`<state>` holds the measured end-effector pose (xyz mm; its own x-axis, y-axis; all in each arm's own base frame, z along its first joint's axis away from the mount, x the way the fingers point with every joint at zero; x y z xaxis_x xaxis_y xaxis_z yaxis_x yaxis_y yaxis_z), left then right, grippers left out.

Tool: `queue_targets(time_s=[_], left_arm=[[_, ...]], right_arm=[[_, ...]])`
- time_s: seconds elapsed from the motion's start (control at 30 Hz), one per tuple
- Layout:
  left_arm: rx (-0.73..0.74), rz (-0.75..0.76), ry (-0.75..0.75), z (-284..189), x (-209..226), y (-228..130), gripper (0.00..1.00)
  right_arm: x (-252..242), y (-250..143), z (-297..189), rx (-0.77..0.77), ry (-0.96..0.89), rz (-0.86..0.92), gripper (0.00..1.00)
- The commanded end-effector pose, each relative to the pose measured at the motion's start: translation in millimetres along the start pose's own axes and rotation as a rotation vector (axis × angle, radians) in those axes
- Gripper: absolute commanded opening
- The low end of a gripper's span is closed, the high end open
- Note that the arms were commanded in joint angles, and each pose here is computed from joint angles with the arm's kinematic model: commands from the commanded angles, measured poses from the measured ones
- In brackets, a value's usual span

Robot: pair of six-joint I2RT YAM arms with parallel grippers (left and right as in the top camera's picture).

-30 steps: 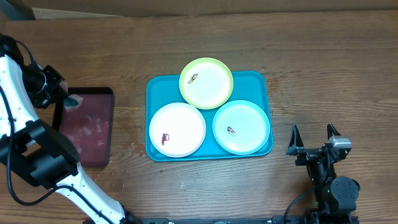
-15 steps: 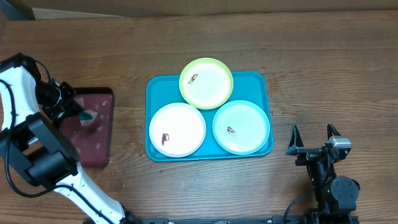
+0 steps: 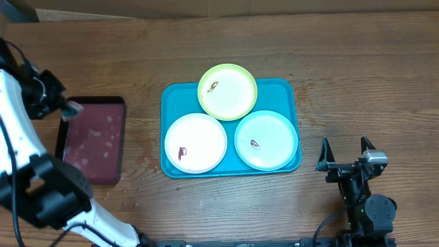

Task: Clean dirty plates on tray and stack at the side
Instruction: 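Lift the wet sponge up out of the pink tray with the left gripper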

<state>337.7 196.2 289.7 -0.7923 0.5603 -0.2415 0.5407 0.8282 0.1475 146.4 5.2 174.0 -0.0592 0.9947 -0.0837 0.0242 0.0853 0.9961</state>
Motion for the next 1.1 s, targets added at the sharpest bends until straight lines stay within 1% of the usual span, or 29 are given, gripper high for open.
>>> queue_targets(time_s=[0.0, 0.07, 0.17, 0.43, 0.53, 0.63, 0.7, 0.93, 1.07], left_arm=[[-0.130, 0.047, 0.013, -35.2, -3.7, -3.9, 0.04], [-0.174, 0.055, 0.052, -40.8, -4.5, -4.7, 0.04], [-0.232, 0.023, 0.147, -44.0, -5.1, -6.3, 0.04], [-0.253, 0.071, 0.216, -25.7, -23.2, -16.8, 0.04], [-0.281, -0.010, 0.324, -9.8, -14.6, -18.8, 0.04], [-0.355, -0.128, 0.489, 4.5, 2.0, -19.1, 0.04], [-0.403, -0.157, 0.556, 12.4, 8.5, -17.7, 0.04], [-0.367, -0.141, 0.577, 40.7, 14.5, -26.2, 0.04], [-0.393, -0.107, 0.639, 53.0, 14.8, -33.2, 0.04]], right_arm=[[0.1, -1.9, 0.1, -0.005, -0.004, -0.003, 1.00], [0.1, -1.9, 0.1, -0.005, -0.004, -0.003, 1.00], [0.1, -1.9, 0.1, -0.005, -0.004, -0.003, 1.00], [0.1, -1.9, 0.1, -0.005, -0.004, -0.003, 1.00], [0.1, -1.9, 0.1, -0.005, -0.004, -0.003, 1.00], [0.1, -2.0, 0.1, -0.005, -0.004, -0.003, 1.00], [0.1, -2.0, 0.1, -0.005, -0.004, -0.003, 1.00], [0.1, -2.0, 0.1, -0.005, -0.003, -0.003, 1.00], [0.1, -1.9, 0.1, -0.005, -0.004, -0.003, 1.00]])
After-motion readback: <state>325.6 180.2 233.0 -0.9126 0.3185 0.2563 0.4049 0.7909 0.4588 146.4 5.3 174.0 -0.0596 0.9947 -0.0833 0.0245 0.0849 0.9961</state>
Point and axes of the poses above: each gripper's point midway between its finger pads, its own z axis out along the fingers, its own x axis along the line the jaws close on, y = z × x, the point moved 10 cm from there along -z, back along the fingers, and after that the axes turned 12 degrees about -z, right-handed, at the moved point
